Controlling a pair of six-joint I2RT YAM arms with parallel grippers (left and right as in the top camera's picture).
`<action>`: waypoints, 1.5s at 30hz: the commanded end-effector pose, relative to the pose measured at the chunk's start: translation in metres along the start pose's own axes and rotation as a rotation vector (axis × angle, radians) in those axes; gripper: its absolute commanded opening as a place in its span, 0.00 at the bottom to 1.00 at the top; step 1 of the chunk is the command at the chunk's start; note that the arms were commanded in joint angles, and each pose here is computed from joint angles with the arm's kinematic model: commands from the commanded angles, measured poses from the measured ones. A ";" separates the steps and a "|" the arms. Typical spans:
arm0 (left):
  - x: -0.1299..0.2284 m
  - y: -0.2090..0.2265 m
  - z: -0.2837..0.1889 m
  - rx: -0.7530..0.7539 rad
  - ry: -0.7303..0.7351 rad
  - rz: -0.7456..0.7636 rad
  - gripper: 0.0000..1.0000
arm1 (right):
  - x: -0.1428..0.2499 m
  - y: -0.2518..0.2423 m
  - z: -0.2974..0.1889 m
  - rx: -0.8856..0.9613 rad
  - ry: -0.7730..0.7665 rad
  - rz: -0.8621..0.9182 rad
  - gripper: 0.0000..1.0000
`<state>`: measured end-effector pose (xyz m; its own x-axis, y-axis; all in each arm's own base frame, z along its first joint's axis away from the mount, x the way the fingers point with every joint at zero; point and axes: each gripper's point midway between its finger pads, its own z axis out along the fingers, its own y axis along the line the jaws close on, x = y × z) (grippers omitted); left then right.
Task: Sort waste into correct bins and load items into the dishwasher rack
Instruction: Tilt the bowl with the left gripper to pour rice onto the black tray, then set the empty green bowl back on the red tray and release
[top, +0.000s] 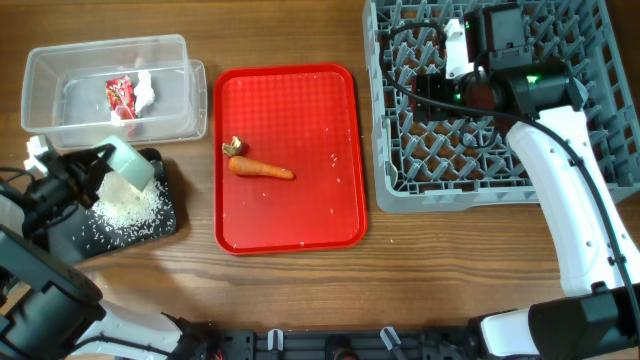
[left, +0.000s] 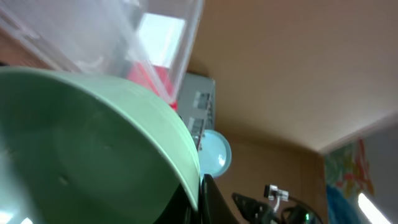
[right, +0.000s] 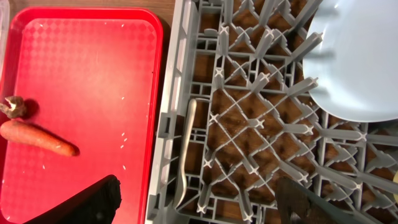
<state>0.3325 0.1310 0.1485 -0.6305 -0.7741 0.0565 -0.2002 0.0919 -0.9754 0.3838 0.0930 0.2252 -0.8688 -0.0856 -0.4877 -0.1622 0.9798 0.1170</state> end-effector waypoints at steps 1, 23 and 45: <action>-0.007 -0.007 -0.004 0.035 -0.016 0.115 0.04 | 0.001 -0.003 0.005 0.017 0.010 0.019 0.82; 0.037 -0.029 0.045 0.054 0.161 0.210 0.04 | 0.002 -0.003 0.005 0.018 0.013 0.026 0.82; 0.261 0.034 0.198 -0.615 0.763 0.917 0.05 | 0.000 -0.003 0.005 0.017 0.006 0.025 0.82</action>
<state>0.3125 -0.1803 0.1017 -0.9548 0.1712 -0.2432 0.2914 0.7021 -0.6497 0.3846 0.0931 0.2256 -0.8690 -0.0737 -0.4892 -0.1523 0.9806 0.1229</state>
